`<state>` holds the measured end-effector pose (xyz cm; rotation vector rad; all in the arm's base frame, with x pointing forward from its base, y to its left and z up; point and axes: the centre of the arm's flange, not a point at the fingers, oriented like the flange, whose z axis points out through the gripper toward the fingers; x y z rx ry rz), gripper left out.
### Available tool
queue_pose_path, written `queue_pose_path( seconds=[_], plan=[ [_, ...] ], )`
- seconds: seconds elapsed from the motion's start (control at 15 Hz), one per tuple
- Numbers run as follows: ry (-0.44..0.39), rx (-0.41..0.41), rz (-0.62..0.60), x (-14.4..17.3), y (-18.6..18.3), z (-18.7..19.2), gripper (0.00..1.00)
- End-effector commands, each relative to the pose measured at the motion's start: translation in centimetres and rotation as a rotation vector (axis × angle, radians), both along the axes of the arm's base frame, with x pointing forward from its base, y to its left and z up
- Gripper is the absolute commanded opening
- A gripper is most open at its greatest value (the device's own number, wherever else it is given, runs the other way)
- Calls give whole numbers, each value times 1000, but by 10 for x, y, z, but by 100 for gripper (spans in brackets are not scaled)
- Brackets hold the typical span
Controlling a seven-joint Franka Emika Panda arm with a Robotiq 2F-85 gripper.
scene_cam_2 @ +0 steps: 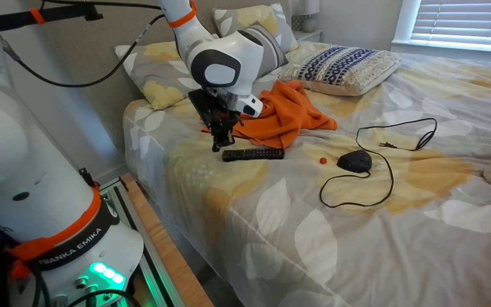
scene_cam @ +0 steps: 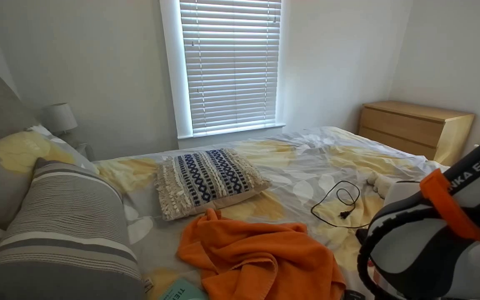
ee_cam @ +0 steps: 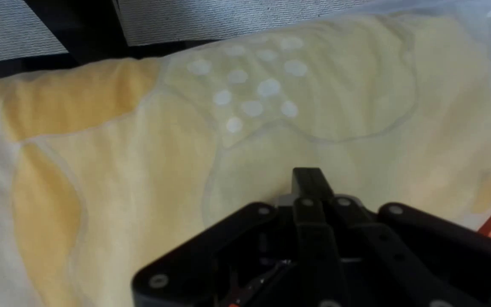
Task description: Press the button on the remote
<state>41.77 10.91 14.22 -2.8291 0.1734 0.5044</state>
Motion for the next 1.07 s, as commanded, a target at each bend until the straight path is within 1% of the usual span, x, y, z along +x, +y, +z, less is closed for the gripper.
queue_pose_path(
  seconds=[0.0,0.4,1.0],
  plan=[
    [-18,-21,-13,14,-2,-27,0],
    [-5,-6,-25,21,-2,-40,0],
    [19,16,-32,22,0,-44,0]
  ],
)
